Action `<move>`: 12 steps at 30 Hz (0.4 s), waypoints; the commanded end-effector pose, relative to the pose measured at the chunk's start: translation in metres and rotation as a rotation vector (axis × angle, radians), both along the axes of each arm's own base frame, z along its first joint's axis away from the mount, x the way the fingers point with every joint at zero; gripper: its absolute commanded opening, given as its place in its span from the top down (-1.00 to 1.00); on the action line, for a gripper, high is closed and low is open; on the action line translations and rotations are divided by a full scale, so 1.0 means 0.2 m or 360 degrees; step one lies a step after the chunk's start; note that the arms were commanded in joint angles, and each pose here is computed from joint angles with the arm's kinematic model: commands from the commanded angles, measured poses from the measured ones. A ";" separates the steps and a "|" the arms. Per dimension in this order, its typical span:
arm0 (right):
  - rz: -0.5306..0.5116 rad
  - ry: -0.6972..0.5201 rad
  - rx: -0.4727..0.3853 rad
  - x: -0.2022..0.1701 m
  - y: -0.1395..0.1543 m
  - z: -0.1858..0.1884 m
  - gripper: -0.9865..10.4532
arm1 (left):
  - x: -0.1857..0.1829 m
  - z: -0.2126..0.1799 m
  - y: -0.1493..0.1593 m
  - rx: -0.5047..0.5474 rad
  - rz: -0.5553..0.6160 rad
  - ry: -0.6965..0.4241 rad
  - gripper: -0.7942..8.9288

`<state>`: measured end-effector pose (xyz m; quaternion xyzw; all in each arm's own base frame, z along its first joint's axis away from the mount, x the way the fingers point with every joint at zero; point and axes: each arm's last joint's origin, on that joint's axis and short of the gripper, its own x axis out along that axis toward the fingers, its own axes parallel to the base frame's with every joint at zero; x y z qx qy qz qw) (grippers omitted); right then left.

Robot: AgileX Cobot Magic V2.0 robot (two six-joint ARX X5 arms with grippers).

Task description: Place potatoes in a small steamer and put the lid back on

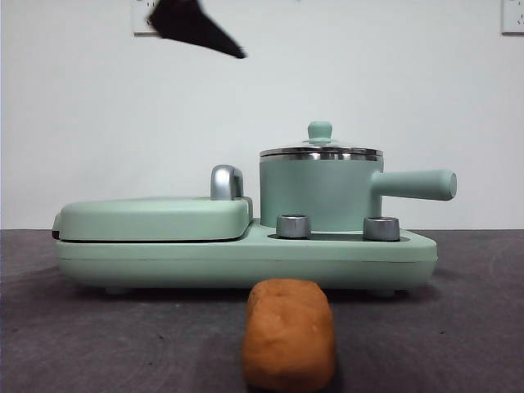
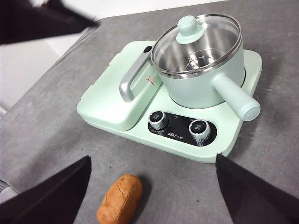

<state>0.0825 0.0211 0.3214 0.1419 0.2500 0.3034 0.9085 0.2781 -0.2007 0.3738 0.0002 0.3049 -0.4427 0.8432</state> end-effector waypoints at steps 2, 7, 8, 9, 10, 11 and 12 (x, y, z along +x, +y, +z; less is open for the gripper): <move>0.0009 -0.0040 -0.0007 0.00 0.00 0.03 0.08 | 0.11 0.02 -0.16 0.0094 -0.0026 -0.0175 -0.20; 0.0009 -0.0040 -0.0007 0.00 0.00 0.03 0.08 | 0.23 -0.04 -0.32 0.0170 0.0018 -0.0260 -0.20; 0.0009 -0.0040 -0.0007 0.00 0.00 0.03 0.08 | 0.25 -0.06 -0.35 0.0168 0.0026 -0.0276 -0.20; 0.0009 -0.0040 -0.0007 0.00 0.00 0.03 0.08 | 0.27 -0.08 -0.37 0.0166 0.0043 -0.0295 -0.20; 0.0009 -0.0041 -0.0006 0.00 0.00 0.03 0.08 | 0.29 -0.10 -0.38 0.0168 0.0068 -0.0315 -0.19; 0.0010 -0.0041 -0.0006 0.00 0.00 0.03 0.08 | 0.31 -0.11 -0.40 0.0170 0.0095 -0.0331 -0.19; 0.0009 -0.0041 -0.0006 0.00 0.00 0.03 0.08 | 0.33 -0.14 -0.42 0.0175 0.0129 -0.0350 -0.19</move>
